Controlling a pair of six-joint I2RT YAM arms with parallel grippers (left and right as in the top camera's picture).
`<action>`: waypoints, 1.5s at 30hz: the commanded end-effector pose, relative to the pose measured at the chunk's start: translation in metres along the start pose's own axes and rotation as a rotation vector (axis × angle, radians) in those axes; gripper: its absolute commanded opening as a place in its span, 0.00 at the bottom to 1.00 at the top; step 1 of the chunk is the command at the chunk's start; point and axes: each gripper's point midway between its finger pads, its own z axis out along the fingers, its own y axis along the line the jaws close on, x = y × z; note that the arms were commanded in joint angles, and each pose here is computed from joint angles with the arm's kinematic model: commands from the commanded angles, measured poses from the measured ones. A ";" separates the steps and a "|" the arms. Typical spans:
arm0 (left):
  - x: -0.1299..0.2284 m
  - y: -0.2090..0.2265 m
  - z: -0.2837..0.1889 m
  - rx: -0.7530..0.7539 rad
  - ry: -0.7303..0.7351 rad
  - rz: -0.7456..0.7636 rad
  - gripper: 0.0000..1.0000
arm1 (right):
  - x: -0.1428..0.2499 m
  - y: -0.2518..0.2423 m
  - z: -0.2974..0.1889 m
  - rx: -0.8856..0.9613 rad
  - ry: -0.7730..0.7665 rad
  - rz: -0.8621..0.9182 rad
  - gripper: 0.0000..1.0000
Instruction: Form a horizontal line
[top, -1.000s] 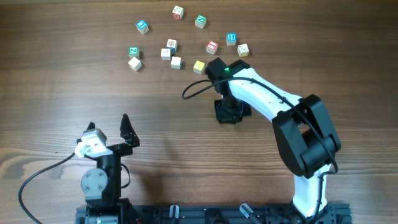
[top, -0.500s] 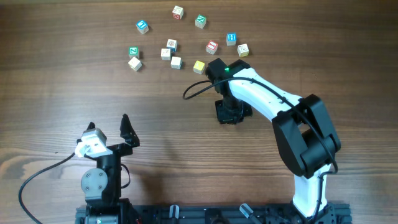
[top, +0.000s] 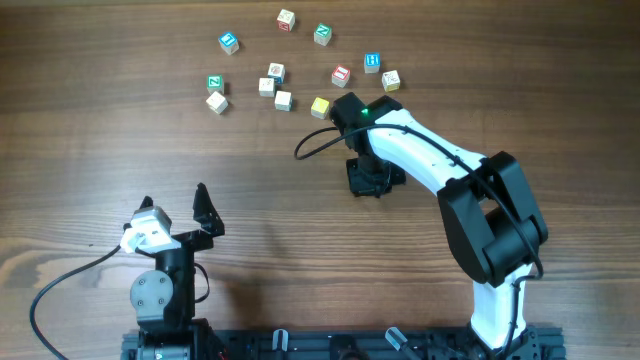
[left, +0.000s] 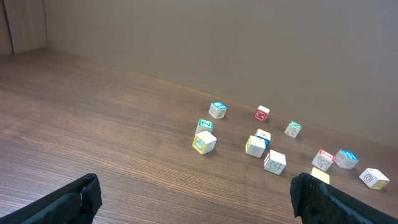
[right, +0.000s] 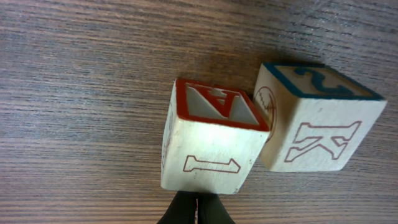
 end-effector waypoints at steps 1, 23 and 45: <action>-0.001 0.001 0.000 -0.009 -0.008 0.016 1.00 | 0.000 -0.008 0.006 0.040 0.001 0.016 0.04; -0.001 0.001 0.000 -0.009 -0.008 0.016 1.00 | -0.020 0.027 0.003 -0.137 -0.063 -0.004 0.04; -0.001 0.001 0.000 -0.008 -0.008 0.016 1.00 | -0.028 0.008 0.004 -0.027 -0.110 0.007 0.05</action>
